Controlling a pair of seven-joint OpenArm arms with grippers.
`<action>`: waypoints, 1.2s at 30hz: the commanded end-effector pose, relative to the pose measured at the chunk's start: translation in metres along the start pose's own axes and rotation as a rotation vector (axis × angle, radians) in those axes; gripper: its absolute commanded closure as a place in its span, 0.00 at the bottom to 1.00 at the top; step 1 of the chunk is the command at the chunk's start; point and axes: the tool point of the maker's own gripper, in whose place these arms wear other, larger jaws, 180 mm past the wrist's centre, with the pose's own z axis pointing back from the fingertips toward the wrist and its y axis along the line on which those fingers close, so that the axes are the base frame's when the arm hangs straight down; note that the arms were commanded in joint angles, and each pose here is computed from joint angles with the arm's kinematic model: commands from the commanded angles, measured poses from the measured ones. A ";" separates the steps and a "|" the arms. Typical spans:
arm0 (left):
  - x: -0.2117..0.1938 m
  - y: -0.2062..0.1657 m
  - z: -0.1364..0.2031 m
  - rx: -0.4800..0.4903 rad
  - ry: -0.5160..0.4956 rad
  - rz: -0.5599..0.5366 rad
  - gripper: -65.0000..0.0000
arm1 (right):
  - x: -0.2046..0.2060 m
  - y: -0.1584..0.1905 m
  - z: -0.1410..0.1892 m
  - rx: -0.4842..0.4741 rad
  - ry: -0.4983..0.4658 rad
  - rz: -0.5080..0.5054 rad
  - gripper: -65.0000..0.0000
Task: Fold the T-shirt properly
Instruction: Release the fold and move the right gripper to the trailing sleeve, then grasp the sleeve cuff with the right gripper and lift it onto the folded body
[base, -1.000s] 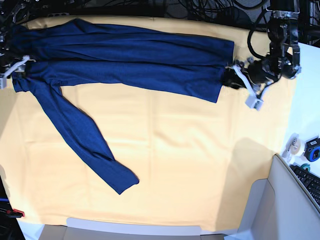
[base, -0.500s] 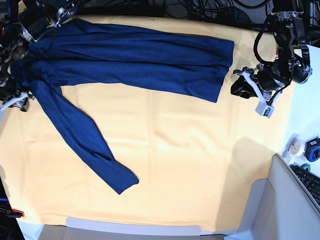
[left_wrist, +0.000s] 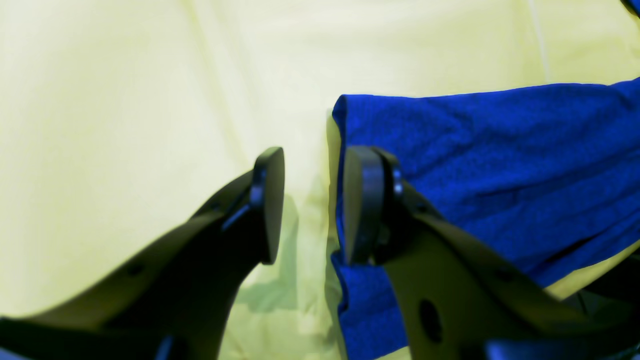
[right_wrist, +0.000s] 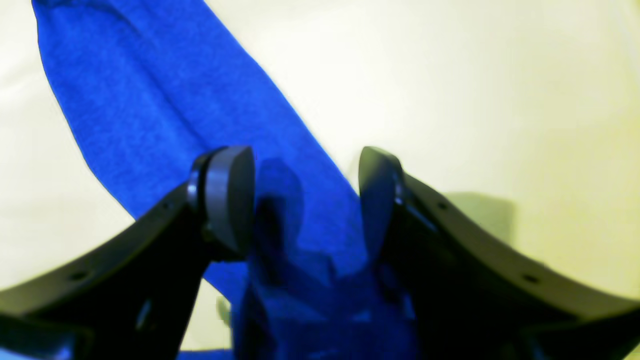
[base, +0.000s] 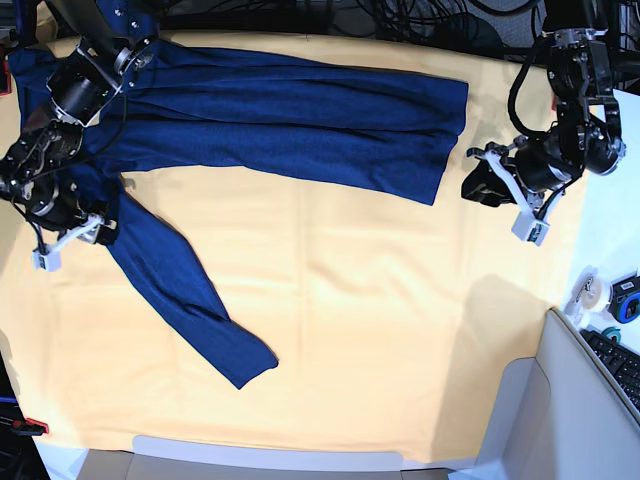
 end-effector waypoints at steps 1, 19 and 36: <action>0.011 0.002 0.005 0.005 -0.030 -0.023 0.69 | 0.012 0.012 -0.002 0.022 -0.017 0.031 0.49; 0.010 -0.002 0.002 -0.007 -0.032 -0.012 0.69 | 0.003 0.034 0.001 0.016 0.008 0.160 1.00; 0.009 -0.007 -0.001 -0.020 -0.039 0.001 0.69 | -0.060 0.133 0.079 0.030 -0.017 0.677 1.00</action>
